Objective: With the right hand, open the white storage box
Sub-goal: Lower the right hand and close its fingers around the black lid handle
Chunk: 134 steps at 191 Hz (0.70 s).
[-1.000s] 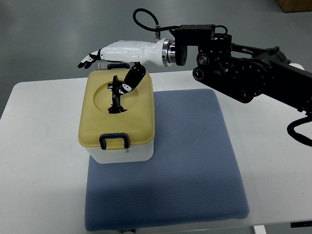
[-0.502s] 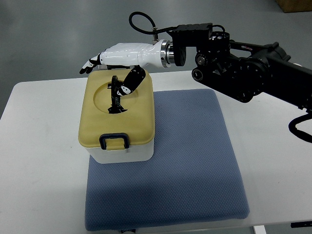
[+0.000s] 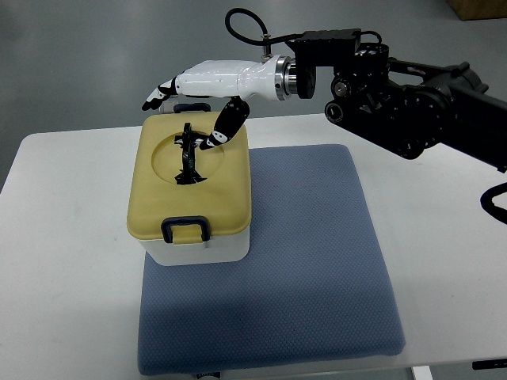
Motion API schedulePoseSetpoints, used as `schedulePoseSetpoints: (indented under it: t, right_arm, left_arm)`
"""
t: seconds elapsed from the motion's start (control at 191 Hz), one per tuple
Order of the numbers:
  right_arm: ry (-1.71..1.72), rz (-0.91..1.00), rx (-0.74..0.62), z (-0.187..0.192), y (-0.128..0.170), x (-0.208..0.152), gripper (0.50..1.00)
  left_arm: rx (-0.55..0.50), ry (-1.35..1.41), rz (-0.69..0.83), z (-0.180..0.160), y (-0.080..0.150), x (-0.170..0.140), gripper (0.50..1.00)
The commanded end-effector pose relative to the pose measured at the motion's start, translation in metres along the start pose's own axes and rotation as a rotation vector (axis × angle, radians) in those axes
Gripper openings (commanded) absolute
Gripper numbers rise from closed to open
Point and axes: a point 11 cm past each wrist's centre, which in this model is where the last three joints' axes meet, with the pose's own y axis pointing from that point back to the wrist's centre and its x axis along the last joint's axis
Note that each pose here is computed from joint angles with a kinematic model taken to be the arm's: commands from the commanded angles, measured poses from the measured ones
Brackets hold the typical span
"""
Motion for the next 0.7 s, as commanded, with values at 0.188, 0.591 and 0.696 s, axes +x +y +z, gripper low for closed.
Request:
schedulePoseSetpoints:
  t: [0.188,0.591,0.696]
  right_arm:
    - [0.064,-0.055,0.008,-0.001,-0.005,-0.019,0.860]
    - [0.100,-0.042,0.016,-0.001,-0.006,-0.022,0.789]
    - [0.102,-0.048,0.018,-0.001,-0.006,-0.024,0.762]
  left_arm:
    - [0.000,0.000,0.000,0.000,0.000,0.000,1.000]
    - [0.000,0.000,0.000,0.000,0.000,0.000,1.000]
    - [0.000,0.002,0.000,0.000,0.000,0.000,1.000]
